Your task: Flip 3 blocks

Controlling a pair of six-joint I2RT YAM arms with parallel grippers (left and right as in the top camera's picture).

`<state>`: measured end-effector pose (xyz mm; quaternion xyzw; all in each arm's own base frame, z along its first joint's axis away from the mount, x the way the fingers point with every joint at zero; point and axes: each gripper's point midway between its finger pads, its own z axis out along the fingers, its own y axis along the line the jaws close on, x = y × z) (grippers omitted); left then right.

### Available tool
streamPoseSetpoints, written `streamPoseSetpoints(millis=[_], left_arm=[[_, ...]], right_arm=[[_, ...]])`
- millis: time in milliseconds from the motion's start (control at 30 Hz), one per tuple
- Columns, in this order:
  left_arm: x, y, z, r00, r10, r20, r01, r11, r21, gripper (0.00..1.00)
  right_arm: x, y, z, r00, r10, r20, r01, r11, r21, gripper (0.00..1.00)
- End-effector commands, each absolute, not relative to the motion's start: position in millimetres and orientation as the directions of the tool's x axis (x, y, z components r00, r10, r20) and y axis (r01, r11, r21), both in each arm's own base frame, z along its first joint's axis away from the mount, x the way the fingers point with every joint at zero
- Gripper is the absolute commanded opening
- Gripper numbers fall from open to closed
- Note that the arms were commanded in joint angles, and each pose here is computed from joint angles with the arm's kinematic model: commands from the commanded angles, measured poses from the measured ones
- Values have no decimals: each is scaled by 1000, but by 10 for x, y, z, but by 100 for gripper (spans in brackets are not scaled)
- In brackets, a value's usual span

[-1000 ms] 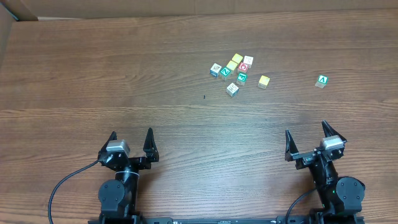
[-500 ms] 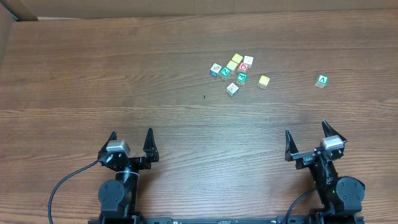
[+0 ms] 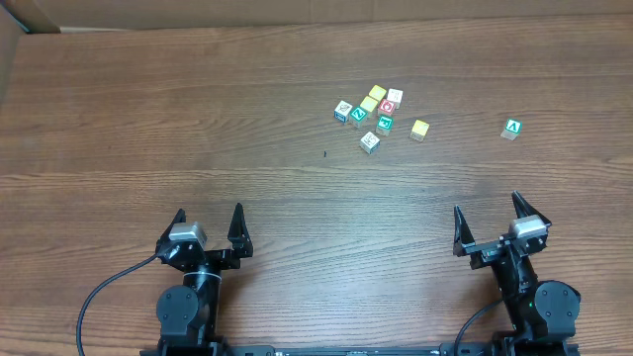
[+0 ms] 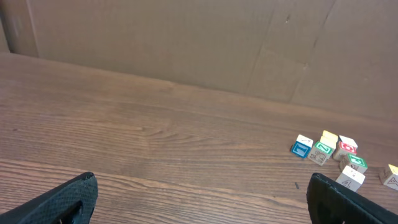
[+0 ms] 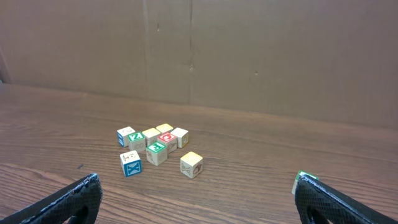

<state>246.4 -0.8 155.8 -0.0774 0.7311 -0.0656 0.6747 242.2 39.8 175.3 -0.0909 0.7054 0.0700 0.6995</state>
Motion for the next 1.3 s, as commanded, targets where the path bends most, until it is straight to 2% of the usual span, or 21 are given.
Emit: streamPoseSetpoints(millis=[0,1267], left_arm=[[2461,40,1569,-65,-184,-981,-44,982,-181,100],[2463,40,1591,-57,-184,-981,-43,982,-182,100]], right_arm=[[2422,395,1741,1,-31,-1000,-225,974,-31,100],[2403,470,1766,13,-31,-999,-269,963,-33,100]])
